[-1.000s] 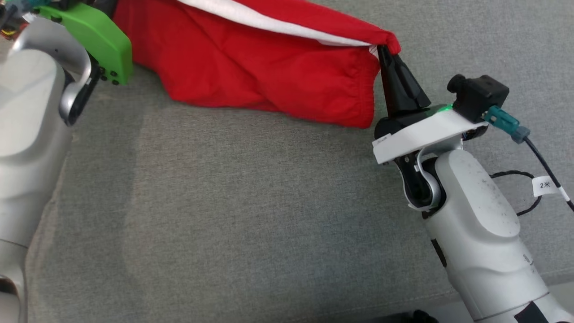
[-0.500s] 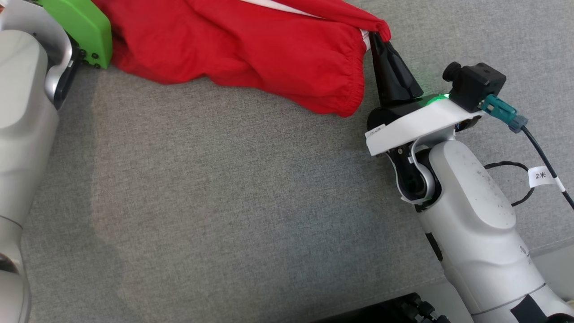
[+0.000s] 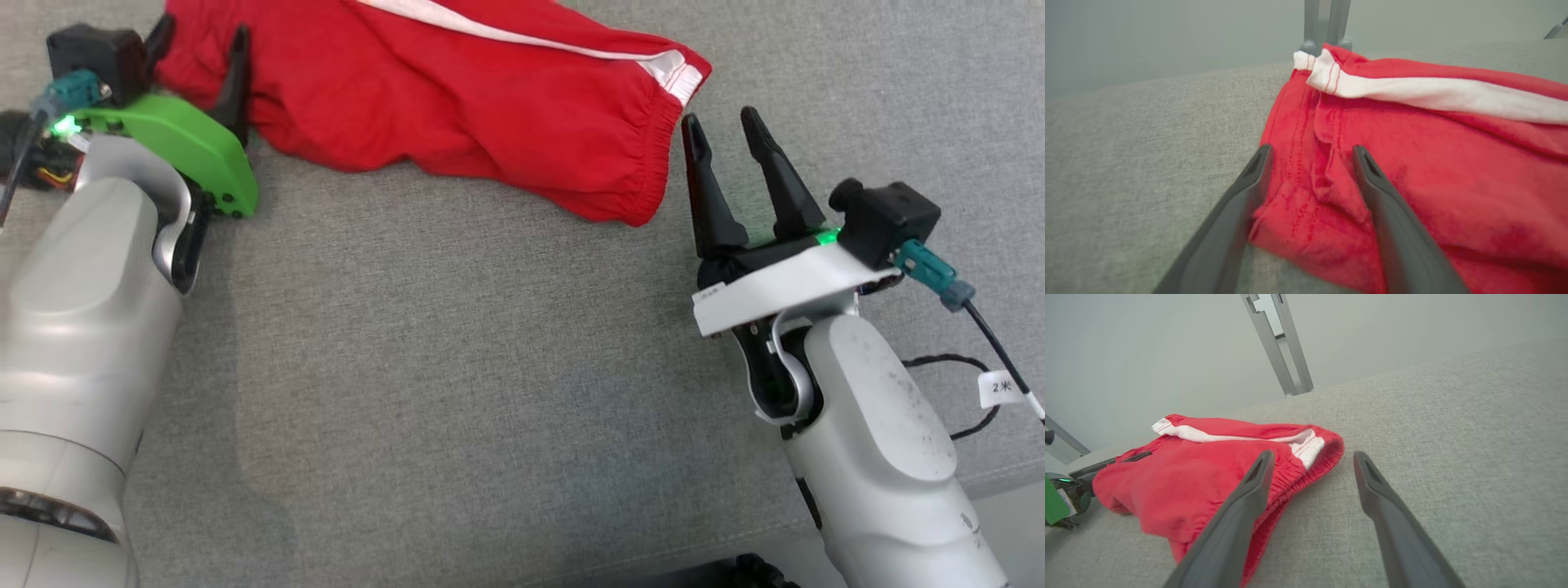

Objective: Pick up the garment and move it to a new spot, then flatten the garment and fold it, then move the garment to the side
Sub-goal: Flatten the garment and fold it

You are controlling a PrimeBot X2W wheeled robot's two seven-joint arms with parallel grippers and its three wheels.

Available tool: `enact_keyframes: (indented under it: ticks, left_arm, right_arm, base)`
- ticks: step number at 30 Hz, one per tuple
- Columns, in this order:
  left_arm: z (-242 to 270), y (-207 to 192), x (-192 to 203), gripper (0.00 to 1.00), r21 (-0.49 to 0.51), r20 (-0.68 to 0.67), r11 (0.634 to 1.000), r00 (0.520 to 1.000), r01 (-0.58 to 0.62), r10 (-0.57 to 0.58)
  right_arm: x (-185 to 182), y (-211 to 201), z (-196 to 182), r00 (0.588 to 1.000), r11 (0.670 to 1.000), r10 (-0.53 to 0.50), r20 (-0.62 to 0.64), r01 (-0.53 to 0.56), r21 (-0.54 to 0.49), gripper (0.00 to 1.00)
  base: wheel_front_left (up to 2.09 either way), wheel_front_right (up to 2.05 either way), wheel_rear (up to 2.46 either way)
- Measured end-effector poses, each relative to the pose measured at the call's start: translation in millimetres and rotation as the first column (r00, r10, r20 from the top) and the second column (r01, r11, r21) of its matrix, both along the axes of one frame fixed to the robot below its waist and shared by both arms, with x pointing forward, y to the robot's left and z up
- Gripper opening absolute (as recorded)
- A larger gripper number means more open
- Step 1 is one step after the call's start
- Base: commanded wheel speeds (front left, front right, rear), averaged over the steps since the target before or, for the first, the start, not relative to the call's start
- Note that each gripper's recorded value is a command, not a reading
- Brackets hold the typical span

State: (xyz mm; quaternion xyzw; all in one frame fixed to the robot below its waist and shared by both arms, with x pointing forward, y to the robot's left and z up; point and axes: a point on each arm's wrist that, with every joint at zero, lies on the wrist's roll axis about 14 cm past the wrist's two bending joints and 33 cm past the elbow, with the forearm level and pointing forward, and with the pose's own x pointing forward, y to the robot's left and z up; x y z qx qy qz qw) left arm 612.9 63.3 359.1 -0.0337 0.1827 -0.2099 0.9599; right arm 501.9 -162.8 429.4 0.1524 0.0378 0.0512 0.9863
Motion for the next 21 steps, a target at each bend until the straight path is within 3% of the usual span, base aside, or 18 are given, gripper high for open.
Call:
enact_keyframes:
  ticks: [6,14,15,16,21]
  left_arm:
    - [-9.6,14.1,-5.5,1.0,0.017,-0.035,0.996,0.995,-0.088,0.088]
    - [-16.9,15.4,-8.7,1.0,0.055,-0.045,0.993,0.993,-0.104,0.106]
    - [-17.8,15.0,-10.1,0.68,0.059,-0.051,0.993,0.993,-0.102,0.105]
    - [-18.0,14.6,-10.9,0.0,0.059,-0.054,0.993,0.993,-0.102,0.105]
    - [-14.7,8.9,-19.5,0.0,0.052,-0.056,0.995,0.995,-0.084,0.087]
  right_arm:
    - [-7.5,-4.3,-0.4,1.0,0.999,-0.007,-0.004,0.007,-0.033,1.0]
    - [-13.3,-9.6,-3.3,1.0,0.999,-0.02,-0.015,0.019,-0.051,1.0]
    - [-13.7,-10.0,-3.4,1.0,0.998,-0.021,-0.015,0.02,-0.051,1.0]
    - [-14.3,-10.5,-3.8,1.0,0.998,-0.023,-0.017,0.022,-0.051,1.0]
    - [-17.6,-11.3,-3.8,0.999,0.998,-0.027,-0.021,0.025,-0.057,1.0]
  base:
    - [0.0,0.0,0.0]
    - [0.0,0.0,0.0]
    - [0.0,0.0,0.0]
    - [0.0,0.0,0.0]
    - [0.0,0.0,0.0]
